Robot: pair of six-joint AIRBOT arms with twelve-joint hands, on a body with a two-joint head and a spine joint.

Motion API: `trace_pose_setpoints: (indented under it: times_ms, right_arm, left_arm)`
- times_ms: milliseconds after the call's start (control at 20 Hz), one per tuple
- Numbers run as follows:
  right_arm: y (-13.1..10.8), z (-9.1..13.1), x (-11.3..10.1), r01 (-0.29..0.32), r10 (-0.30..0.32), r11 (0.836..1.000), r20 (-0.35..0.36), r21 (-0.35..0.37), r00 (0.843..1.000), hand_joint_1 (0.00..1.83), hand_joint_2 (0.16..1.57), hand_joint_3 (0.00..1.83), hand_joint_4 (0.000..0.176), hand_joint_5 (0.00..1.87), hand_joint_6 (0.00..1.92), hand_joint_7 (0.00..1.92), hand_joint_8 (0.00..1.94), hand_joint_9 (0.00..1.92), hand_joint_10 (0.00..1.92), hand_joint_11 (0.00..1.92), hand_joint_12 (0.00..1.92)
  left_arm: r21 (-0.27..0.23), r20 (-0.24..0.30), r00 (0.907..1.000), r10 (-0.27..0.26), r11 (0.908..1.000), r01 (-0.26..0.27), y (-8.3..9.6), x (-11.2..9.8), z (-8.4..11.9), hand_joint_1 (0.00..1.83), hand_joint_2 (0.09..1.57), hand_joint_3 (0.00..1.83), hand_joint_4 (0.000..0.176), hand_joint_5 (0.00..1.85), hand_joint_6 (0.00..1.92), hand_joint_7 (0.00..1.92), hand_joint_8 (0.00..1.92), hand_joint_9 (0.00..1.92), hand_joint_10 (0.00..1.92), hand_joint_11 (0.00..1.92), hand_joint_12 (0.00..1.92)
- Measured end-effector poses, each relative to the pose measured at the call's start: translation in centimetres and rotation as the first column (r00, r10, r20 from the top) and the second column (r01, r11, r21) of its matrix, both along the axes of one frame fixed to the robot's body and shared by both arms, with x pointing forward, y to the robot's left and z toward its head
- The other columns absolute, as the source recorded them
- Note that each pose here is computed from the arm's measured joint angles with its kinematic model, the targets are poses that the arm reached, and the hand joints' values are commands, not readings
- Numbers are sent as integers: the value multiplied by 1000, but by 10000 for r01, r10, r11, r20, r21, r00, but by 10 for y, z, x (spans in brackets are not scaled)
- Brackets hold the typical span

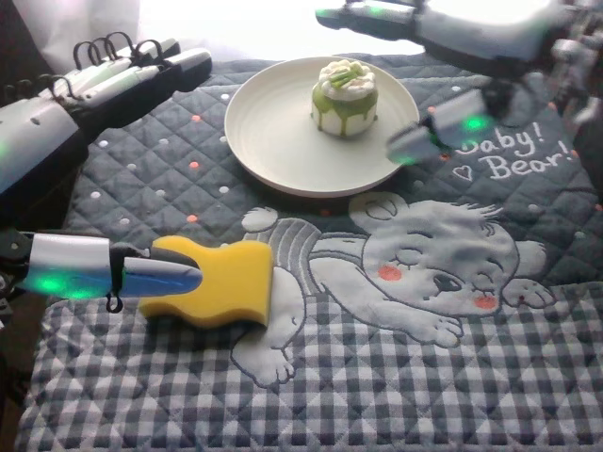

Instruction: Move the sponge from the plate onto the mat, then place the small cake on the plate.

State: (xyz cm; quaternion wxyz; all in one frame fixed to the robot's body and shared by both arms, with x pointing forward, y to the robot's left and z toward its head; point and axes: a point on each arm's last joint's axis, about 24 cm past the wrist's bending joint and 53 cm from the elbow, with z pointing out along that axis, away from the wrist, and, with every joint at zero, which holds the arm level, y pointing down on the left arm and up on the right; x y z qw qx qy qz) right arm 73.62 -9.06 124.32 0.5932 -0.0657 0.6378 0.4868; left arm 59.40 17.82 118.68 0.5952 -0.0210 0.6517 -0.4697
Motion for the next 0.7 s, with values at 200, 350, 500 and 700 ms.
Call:
trace_pose_setpoints:
  times_ms: [200,350,500,700]
  right_arm:
    - [-65,7,-37,139,-150,9833,49,1814,9999,699,789,0,176,0,0,0,0,0,0,0,0]
    - [-90,-7,-69,156,-103,9705,-234,2407,9997,833,823,7,176,0,0,0,0,0,0,0,0]
    - [-112,5,-99,2,-105,9331,269,3595,9996,741,793,0,176,0,0,0,0,0,0,0,0]
    - [-116,11,-127,-459,192,9035,669,4261,9976,751,993,0,144,36,11,9,3,40,13,62,26]
  left_arm:
    - [-304,348,9988,337,9990,-327,10,-2,11,828,790,12,94,102,3,0,0,0,0,1,0]
    - [-519,459,9969,647,9967,-623,18,-1,15,805,791,8,96,17,0,0,0,0,0,8,4]
    - [-1100,817,9909,1066,9892,-974,31,-4,26,568,800,5,112,0,0,0,0,27,3,7,370]
    - [-2988,1426,9836,1108,9522,-639,48,0,53,183,1113,18,72,0,0,0,0,3,0,17,43]
